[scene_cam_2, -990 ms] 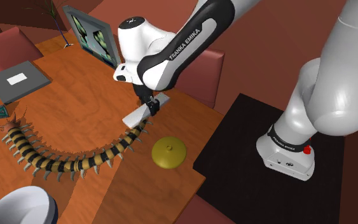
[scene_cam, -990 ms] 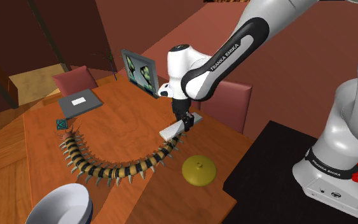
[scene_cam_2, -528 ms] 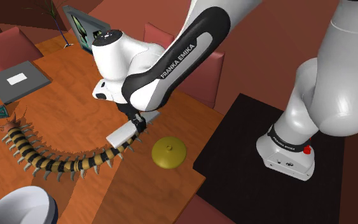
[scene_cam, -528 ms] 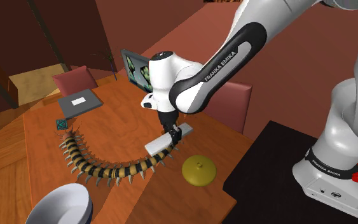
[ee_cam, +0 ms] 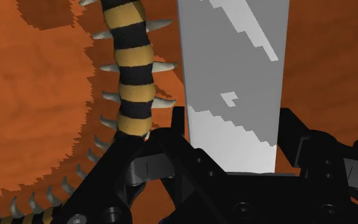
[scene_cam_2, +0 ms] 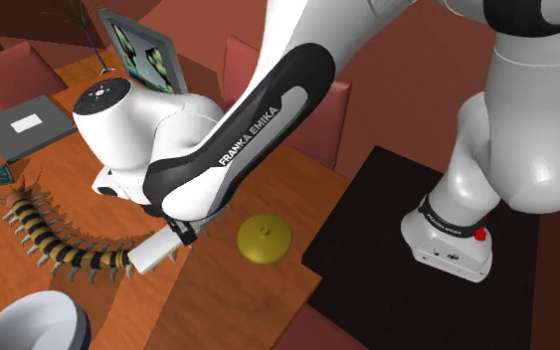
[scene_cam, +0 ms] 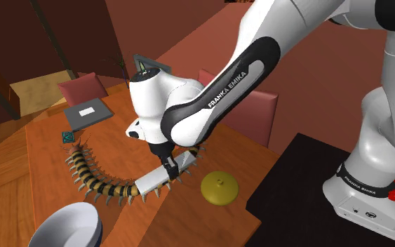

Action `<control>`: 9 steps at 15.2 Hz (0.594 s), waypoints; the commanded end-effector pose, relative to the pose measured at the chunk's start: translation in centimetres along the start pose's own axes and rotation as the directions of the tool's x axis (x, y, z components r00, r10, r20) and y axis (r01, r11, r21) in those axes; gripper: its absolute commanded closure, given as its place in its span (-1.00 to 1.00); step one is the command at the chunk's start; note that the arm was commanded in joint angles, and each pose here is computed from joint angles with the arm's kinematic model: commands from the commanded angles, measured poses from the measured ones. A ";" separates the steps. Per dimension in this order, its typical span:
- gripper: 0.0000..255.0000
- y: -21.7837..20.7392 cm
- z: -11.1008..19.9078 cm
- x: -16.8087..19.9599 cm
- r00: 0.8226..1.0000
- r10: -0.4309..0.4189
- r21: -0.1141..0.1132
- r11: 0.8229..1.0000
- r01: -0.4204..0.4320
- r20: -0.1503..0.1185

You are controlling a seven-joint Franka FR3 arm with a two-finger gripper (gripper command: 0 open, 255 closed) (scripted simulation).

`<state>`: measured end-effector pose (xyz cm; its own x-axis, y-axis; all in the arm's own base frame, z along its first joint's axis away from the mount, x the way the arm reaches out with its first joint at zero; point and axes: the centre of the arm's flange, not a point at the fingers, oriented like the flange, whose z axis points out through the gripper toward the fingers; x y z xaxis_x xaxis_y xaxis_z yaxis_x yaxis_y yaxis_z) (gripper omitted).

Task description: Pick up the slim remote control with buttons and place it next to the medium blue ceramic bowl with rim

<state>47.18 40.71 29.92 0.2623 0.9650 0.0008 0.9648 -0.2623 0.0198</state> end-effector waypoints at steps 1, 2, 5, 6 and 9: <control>1.00 -1.2 0.1 2.5 1.000 0.001 0.000 1.000 -0.001 0.000; 1.00 -1.7 0.1 3.7 1.000 0.001 0.000 1.000 -0.001 0.000; 1.00 -3.3 0.0 7.4 1.000 0.001 0.000 1.000 -0.001 0.000; 1.00 -3.8 0.0 8.6 1.000 0.001 0.000 1.000 -0.001 0.000; 1.00 -5.3 0.0 12.2 1.000 0.001 0.000 1.000 -0.001 0.000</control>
<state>45.45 52.37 29.55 0.2625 0.9649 0.0010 0.9647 -0.2625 0.0197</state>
